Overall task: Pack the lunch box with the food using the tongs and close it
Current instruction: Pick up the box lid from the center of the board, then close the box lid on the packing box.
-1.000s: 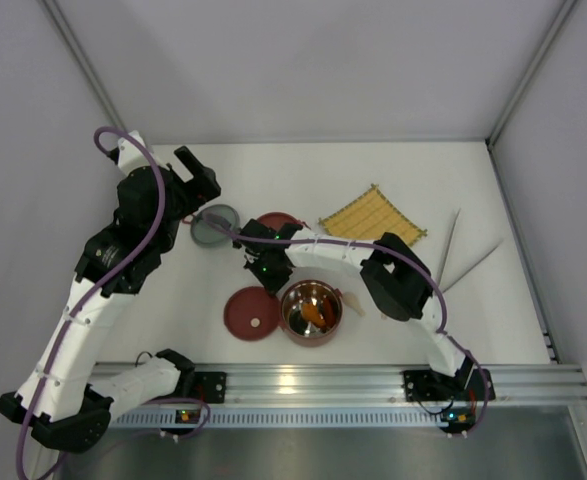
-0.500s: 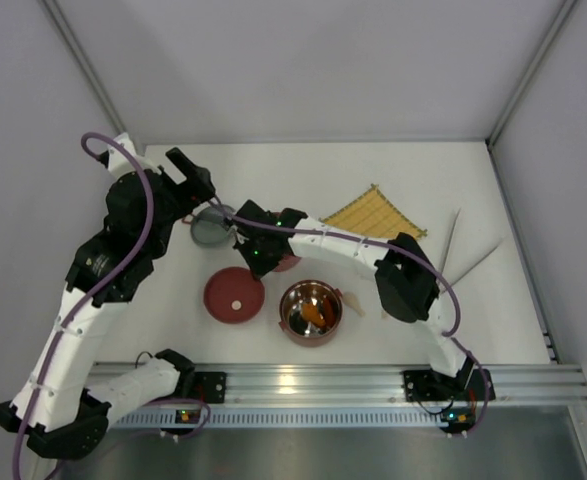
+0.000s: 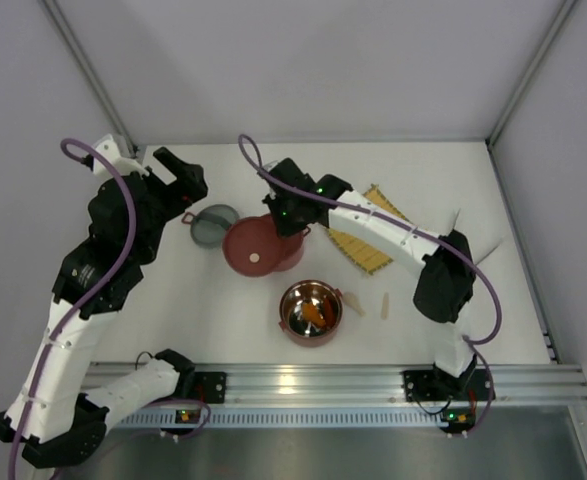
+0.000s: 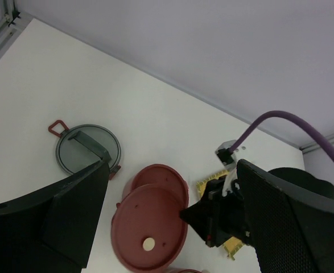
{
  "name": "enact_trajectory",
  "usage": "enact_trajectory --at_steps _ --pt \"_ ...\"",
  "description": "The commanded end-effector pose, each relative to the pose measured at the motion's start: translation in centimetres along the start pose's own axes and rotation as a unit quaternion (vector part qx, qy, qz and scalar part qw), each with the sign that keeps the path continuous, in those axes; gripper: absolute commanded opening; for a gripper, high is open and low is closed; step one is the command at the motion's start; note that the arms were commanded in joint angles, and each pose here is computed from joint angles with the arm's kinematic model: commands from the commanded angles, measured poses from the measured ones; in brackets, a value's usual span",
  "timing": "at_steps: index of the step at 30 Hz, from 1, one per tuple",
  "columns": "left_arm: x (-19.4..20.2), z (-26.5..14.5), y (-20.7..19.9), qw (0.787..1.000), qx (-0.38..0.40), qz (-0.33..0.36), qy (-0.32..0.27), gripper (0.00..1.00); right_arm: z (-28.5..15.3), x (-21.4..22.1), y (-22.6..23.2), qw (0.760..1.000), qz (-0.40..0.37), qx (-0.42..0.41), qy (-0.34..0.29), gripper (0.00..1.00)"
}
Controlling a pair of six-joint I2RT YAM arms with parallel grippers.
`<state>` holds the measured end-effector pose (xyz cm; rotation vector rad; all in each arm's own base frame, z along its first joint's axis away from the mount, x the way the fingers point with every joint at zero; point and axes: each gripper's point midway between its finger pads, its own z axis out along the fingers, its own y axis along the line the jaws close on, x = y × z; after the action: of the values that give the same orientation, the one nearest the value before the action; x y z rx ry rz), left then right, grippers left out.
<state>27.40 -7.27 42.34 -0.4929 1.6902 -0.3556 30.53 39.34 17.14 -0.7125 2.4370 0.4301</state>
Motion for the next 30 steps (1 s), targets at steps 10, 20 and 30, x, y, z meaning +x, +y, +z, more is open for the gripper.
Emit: enact_trajectory --at_steps 10,20,30 --pt "3.0 0.4 -1.4 0.997 0.04 0.012 0.062 0.98 -7.9 1.5 -6.4 0.996 0.038 0.068 -0.034 0.0" --pt "11.7 0.4 -0.9 0.979 0.077 0.01 0.189 0.96 -10.5 10.8 -7.9 0.997 0.057 0.058 0.017 0.0" --pt "18.3 -1.3 0.9 0.954 0.101 0.012 0.281 0.93 -10.5 13.7 -6.1 0.997 0.067 0.018 0.026 0.0"
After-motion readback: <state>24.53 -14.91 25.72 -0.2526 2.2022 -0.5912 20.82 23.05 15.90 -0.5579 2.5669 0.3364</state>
